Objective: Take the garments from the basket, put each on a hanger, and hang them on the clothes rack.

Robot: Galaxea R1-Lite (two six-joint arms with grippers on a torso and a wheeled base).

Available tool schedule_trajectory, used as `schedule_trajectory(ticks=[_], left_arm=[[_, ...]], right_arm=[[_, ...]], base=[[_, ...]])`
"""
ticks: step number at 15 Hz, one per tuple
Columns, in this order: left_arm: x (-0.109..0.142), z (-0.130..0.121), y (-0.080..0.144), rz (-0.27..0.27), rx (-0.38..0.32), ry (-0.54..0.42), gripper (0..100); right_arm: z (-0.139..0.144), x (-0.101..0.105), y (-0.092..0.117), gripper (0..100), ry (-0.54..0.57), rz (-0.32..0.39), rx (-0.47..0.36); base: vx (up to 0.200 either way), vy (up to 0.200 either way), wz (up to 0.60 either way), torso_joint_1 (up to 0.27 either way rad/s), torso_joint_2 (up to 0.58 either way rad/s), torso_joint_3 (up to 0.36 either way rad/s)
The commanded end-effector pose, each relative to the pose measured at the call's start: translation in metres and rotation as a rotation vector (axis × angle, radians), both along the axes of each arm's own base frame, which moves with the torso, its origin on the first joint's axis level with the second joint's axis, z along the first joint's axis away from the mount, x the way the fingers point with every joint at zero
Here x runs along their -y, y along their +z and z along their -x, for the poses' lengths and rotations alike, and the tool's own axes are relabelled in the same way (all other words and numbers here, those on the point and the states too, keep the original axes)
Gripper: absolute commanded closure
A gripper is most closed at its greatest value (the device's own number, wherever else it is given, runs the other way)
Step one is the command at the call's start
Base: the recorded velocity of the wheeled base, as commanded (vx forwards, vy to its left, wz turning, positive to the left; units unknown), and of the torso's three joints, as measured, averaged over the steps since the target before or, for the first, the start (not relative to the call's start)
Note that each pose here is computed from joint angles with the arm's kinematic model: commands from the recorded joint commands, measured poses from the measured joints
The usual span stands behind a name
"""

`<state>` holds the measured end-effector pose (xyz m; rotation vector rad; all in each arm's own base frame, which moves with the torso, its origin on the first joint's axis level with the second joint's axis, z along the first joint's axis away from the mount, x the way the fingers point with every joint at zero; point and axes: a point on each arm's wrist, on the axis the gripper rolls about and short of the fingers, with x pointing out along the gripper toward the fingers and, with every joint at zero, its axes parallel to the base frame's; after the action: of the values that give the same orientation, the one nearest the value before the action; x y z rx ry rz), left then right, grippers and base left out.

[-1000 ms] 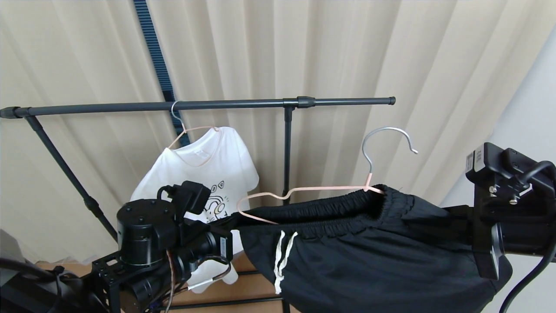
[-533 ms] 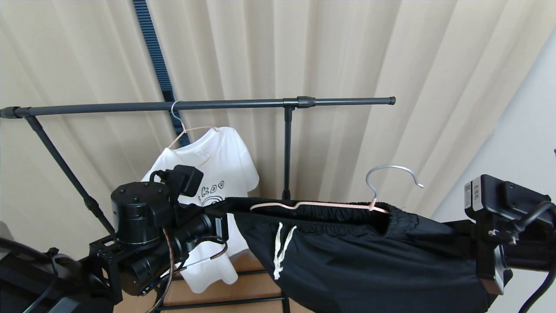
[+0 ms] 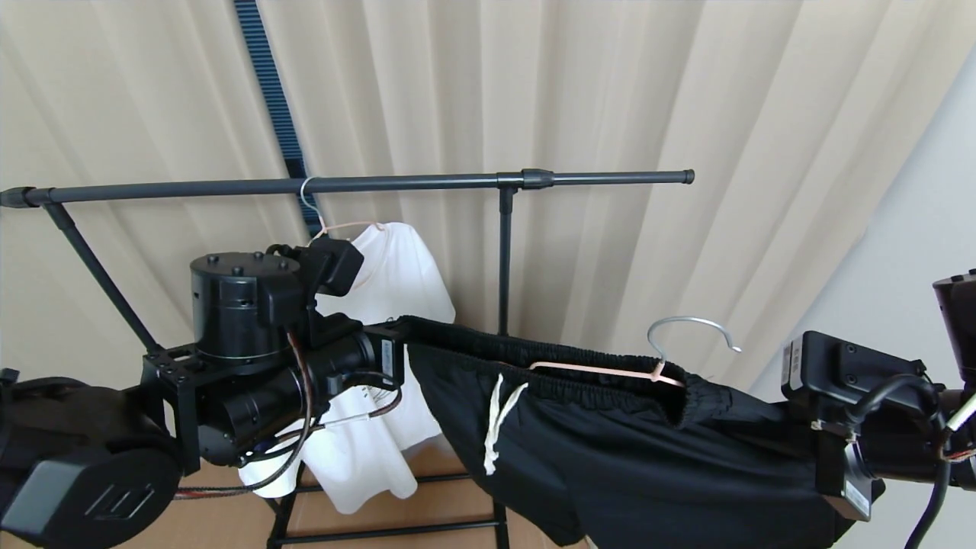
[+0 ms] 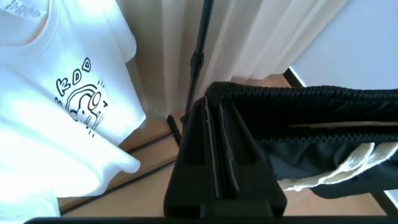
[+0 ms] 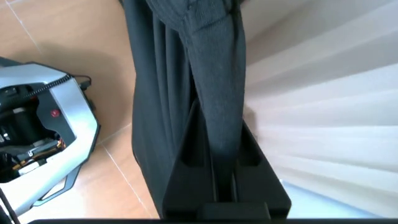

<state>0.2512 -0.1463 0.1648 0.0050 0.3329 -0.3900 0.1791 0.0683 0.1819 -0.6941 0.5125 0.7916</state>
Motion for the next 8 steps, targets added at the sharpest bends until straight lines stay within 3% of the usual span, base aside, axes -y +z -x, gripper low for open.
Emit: schedule_trajectory(ticks=[1, 5, 8], left_arm=[[0.002, 0.007, 0.026, 0.018, 0.053, -0.021, 100], [0.008, 0.020, 0.048, -0.044, 0.054, -0.075, 100], [0.018, 0.034, 0.063, -0.070, 0.030, -0.119, 100]], right_arm=[[-0.005, -0.002, -0.005, 100, -0.005, 0.015, -0.022], [-0.016, -0.011, -0.009, 100, -0.058, 0.071, -0.027], [-0.024, -0.032, -0.007, 100, -0.186, -0.032, -0.036]], base=[[0.000, 0.000, 0.00, 0.000, 0.00, 0.000], [0.000, 0.000, 0.00, 0.000, 0.00, 0.000], [0.000, 0.000, 0.00, 0.000, 0.00, 0.000]])
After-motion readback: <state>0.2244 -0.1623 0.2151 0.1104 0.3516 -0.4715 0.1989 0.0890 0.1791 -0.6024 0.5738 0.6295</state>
